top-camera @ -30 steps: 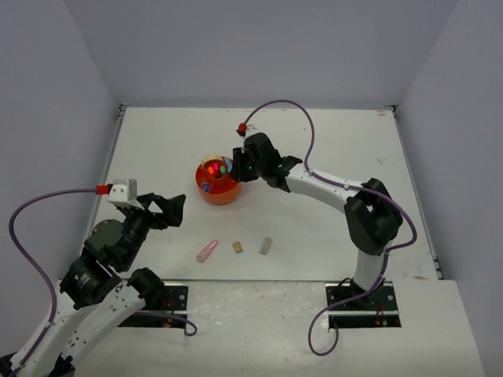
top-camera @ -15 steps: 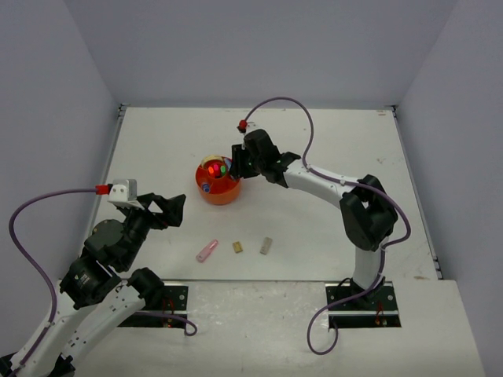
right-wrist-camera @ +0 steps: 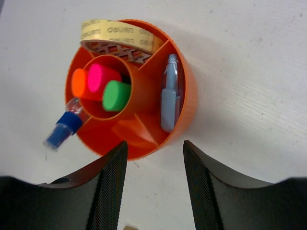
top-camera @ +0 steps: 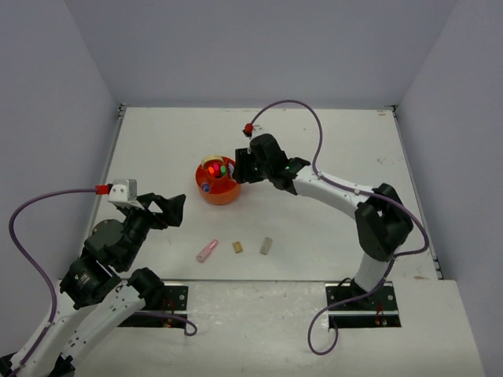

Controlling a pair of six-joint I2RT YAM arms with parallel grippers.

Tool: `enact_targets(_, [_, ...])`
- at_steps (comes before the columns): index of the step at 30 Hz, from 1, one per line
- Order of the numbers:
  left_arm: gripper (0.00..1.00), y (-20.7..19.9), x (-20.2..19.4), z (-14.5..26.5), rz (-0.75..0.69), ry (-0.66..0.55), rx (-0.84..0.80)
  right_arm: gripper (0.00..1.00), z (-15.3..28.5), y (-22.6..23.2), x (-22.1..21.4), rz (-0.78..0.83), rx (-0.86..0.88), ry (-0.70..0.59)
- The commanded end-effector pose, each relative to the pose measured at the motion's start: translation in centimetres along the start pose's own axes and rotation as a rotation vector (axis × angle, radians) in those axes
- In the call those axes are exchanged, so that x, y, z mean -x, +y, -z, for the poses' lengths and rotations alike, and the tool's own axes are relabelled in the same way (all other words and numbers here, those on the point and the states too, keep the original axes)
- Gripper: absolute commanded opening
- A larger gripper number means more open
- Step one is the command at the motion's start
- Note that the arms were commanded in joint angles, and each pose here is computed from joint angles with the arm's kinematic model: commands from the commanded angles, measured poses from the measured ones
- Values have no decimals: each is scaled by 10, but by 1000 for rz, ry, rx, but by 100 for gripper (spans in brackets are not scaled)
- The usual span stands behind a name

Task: Sort the stationery into containers
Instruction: Place the stationery in the storage box.

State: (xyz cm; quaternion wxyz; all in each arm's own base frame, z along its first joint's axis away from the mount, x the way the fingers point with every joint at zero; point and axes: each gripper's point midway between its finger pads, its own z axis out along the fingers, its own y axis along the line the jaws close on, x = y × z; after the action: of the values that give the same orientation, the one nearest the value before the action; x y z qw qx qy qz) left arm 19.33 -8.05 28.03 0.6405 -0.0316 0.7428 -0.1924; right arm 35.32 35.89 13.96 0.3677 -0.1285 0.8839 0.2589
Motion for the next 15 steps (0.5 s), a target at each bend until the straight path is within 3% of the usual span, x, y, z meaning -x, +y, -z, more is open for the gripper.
enact_targets(1, [100,2,-7,-8,-9,11,19,54,58,36,23,62,37,-146])
enact_targets(5, [100,-7,-38,-26,-13,191,51,58,92,28,11,43,27,-178])
enact_targets(10, [100,-26,-117,-34,5,566,22,66,127,-4,-19,42,-23,-201])
enact_targets(15, [100,-38,-155,-16,13,670,51,69,157,-21,-29,47,-39,-244])
